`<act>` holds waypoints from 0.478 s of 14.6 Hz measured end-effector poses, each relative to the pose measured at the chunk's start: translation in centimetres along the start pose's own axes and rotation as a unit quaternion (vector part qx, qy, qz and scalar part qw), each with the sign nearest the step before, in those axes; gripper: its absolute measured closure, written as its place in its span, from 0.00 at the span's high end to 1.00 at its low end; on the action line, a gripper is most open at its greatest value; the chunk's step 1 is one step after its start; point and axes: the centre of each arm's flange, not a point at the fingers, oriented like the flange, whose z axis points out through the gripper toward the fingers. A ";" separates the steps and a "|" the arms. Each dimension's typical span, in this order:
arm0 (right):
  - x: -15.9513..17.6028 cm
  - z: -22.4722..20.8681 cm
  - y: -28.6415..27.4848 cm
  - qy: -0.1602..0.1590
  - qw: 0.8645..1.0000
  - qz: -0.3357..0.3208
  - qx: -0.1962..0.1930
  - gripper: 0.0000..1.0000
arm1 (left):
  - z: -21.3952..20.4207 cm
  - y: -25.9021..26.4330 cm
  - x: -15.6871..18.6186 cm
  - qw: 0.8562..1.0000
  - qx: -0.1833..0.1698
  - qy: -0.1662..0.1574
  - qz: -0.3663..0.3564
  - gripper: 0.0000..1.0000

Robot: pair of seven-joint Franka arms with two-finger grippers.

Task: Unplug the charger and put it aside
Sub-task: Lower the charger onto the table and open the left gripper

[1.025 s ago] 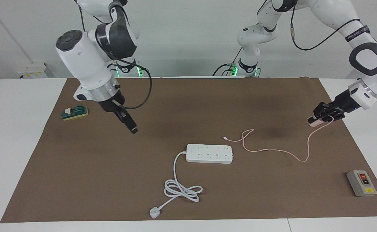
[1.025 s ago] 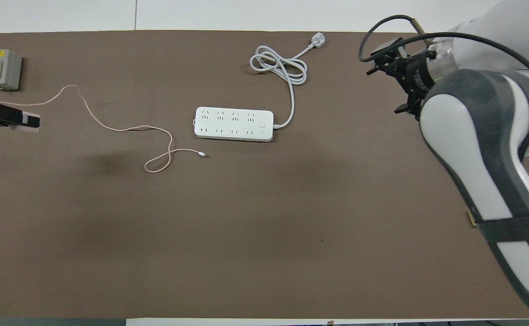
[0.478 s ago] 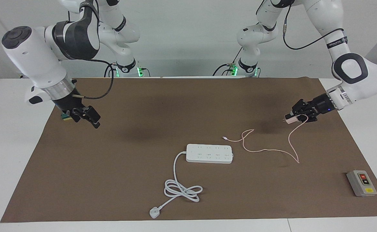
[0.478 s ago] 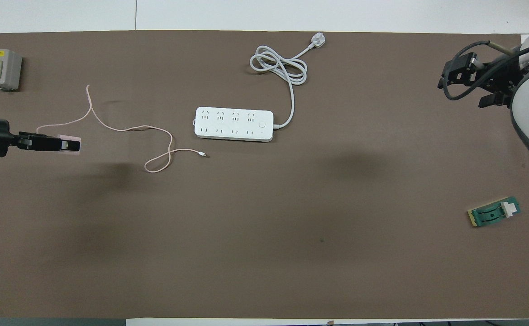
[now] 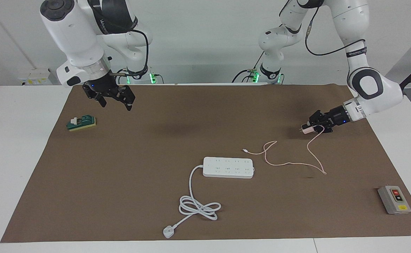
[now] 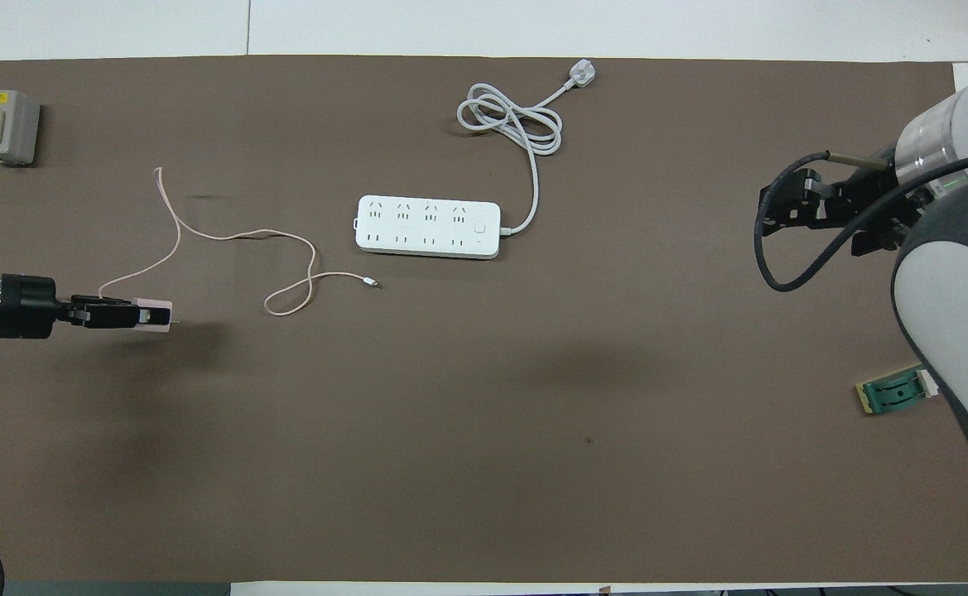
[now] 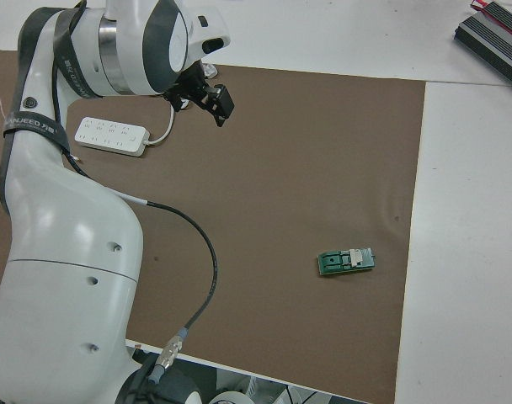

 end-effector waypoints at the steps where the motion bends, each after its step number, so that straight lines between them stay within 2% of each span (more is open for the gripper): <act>1: -0.2 0.4 0.3 -0.005 1.000 0.002 -0.002 1.00 | 0.3 -0.3 -0.4 1.000 0.000 0.000 -0.005 0.31; 4: -0.9 2.1 1.8 -0.020 1.000 0.001 -0.008 1.00 | 0.9 -1.4 -1.5 1.000 0.003 0.002 -0.019 0.31; 7: -1.1 2.5 2.9 -0.020 0.998 -0.061 -0.006 1.00 | 1.6 -2.3 -2.0 1.000 0.005 0.000 -0.027 0.31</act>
